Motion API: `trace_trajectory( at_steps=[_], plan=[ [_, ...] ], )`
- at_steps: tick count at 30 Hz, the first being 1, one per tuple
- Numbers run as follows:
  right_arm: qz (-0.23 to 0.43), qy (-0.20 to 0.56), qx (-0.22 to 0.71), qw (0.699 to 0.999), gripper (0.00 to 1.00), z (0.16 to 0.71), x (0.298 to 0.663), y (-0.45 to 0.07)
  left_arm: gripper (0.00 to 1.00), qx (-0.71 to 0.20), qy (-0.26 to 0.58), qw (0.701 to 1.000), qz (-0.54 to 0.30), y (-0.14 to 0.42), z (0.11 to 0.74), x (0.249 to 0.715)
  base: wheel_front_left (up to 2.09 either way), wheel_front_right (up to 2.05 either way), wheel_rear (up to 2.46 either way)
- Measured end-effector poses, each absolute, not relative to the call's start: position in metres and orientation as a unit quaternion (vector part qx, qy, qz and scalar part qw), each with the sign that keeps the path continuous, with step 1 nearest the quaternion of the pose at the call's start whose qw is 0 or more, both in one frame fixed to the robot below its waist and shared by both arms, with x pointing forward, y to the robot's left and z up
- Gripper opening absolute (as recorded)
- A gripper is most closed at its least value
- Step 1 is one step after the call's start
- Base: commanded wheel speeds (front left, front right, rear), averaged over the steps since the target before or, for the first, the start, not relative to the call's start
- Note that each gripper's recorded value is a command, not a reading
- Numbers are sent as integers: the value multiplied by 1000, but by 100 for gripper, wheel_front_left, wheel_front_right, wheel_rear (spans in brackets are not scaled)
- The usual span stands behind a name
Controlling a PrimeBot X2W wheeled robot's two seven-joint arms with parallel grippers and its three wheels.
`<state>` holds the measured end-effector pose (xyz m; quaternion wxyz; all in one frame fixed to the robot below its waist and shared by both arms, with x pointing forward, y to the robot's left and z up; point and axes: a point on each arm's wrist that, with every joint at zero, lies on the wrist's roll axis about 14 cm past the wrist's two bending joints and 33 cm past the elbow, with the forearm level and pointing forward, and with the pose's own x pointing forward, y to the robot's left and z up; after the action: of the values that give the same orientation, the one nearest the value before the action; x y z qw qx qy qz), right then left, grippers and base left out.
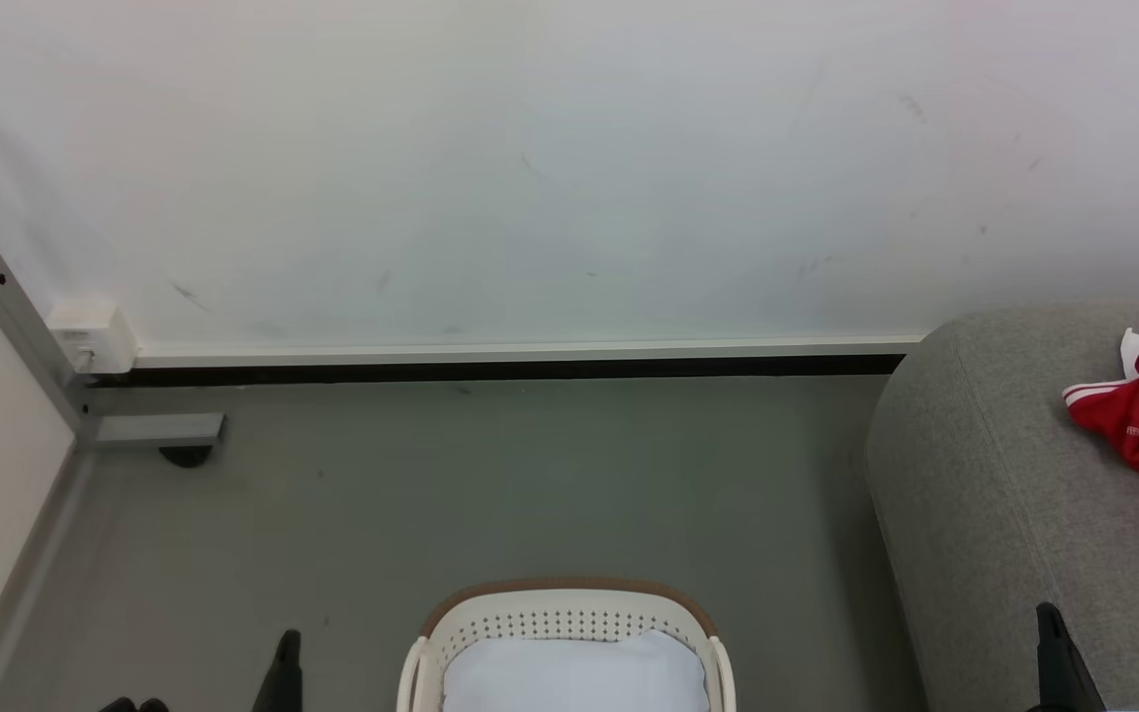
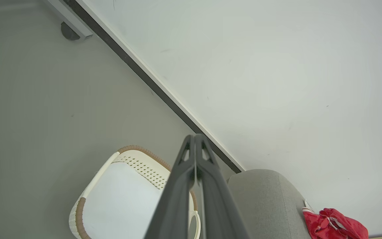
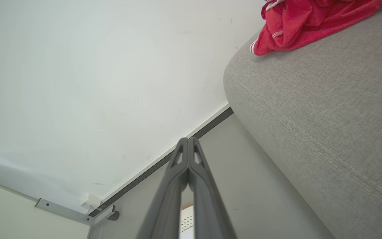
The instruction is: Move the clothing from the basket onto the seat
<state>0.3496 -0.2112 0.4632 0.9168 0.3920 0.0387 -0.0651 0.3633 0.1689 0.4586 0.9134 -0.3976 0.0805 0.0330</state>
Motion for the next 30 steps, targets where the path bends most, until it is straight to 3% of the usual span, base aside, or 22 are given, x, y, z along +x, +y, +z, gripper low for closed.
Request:
trace_trajectory(
  at_steps=[30],
  plan=[
    [-54,25,543,837,0,477,364,-208,0,-549,57,833,33,180,475,375,0,0,0]
  ],
)
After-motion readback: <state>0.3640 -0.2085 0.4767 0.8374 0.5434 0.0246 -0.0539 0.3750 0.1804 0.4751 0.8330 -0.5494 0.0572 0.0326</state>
